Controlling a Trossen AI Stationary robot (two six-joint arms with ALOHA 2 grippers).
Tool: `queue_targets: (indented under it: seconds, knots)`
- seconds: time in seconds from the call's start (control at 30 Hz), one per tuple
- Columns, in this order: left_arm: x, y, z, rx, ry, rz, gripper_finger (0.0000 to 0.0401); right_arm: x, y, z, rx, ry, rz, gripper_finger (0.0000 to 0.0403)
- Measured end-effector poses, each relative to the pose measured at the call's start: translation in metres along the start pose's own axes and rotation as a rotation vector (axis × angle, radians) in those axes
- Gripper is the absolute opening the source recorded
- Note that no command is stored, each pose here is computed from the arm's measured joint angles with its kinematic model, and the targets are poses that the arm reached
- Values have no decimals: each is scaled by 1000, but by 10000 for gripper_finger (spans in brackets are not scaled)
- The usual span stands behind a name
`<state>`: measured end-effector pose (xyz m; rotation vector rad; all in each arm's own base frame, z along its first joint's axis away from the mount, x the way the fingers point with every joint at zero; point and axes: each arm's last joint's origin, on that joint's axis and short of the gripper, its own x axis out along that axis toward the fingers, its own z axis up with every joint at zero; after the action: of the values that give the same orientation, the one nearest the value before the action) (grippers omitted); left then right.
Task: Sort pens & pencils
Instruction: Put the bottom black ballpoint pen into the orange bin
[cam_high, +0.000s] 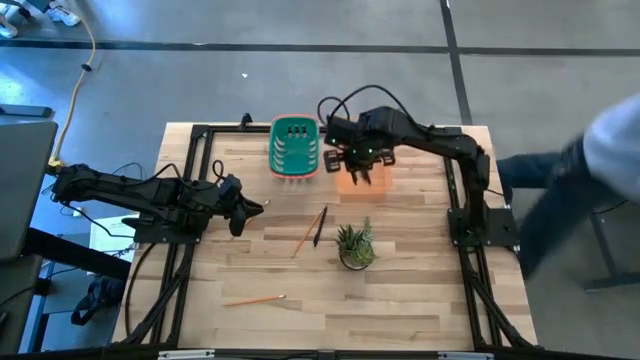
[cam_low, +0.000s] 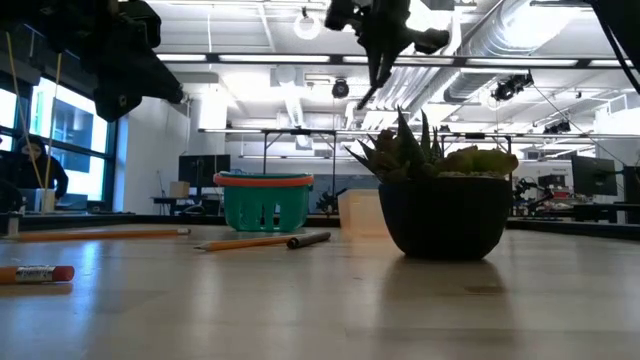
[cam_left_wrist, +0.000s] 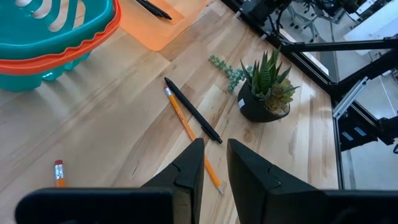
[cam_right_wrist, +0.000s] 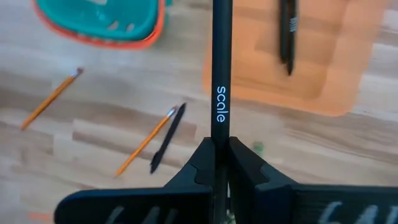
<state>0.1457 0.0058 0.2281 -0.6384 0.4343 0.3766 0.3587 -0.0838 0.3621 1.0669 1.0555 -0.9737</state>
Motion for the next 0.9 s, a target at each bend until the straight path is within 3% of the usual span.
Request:
queue_targets:
  seconds: [0.63, 0.9]
  knots:
    - [0, -4, 7, -19, -86, -19, 58, 4, -32, 51, 91, -16, -69, 0]
    - [0, -4, 7, -19, -96, -11, 58, 32, -30, 67, 60, 22, -121, 0]
